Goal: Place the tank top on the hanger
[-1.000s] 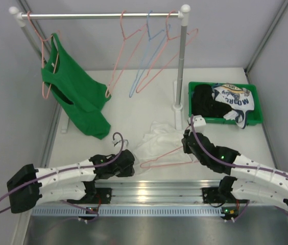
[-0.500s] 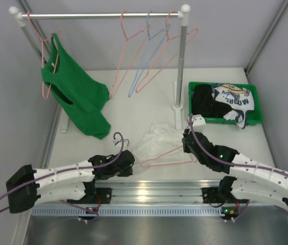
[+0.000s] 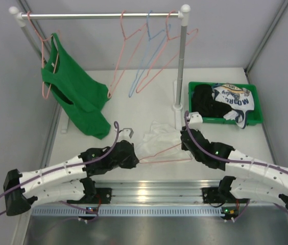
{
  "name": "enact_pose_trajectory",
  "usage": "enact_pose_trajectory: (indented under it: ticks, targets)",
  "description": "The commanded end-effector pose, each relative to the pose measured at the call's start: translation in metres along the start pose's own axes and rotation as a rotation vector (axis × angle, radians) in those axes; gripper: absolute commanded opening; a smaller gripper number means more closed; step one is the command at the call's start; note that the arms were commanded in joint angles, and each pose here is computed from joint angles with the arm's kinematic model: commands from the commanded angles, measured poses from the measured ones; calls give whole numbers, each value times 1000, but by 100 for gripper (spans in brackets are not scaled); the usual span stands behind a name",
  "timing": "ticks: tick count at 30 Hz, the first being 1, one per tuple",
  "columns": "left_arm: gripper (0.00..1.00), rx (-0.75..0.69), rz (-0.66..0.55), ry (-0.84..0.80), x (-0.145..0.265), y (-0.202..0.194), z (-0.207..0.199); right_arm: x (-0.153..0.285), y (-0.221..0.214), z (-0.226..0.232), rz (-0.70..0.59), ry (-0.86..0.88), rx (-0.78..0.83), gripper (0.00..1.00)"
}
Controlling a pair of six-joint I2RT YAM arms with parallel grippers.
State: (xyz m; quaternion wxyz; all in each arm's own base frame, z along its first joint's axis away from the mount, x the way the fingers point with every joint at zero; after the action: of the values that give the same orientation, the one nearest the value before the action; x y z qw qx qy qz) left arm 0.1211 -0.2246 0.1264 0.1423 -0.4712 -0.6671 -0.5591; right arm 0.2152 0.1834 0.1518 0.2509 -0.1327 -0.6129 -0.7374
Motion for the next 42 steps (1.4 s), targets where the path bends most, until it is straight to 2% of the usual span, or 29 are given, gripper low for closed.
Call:
enact_pose_trajectory:
  ticks: [1,11,23,24,27,29,32,38,42]
  targets:
    - [0,-33,-16,-6,9,12,-6,8,30,22,-78,54,-51,0]
    - [0,-98,-114,-75,24,67,-49,22,54,43,-111,69,-18,0]
    - [0,-161,-164,-72,22,98,-70,61,84,53,-190,16,59,0]
    - [1,-165,-169,-73,24,99,-70,63,86,53,-192,16,64,0]
    - [16,-175,-189,-76,32,106,-71,71,92,55,-202,25,72,0]
    - [31,-189,-210,-85,39,112,-72,76,99,56,-211,26,72,0]
    - [41,-222,-248,-107,53,121,-74,83,108,58,-218,45,71,0]
    - [45,-359,-335,-215,88,134,-83,93,117,64,-212,82,85,0]
    - [47,-473,-317,-281,94,123,-84,99,123,67,-207,107,86,0]
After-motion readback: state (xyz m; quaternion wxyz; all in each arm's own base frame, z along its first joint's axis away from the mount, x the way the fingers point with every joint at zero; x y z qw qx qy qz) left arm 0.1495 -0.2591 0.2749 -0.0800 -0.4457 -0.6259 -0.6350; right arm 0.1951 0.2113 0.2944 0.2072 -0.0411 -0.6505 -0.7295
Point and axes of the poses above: each gripper's point midway between its finger pads, its own x axis back along the fingers, its own z axis along the line the jaws close on, y = z × x, the point moved 1 cm from there along x, back along the fingers, and after that the axes turned 9 degrees about -x, right-handed, at the moved point
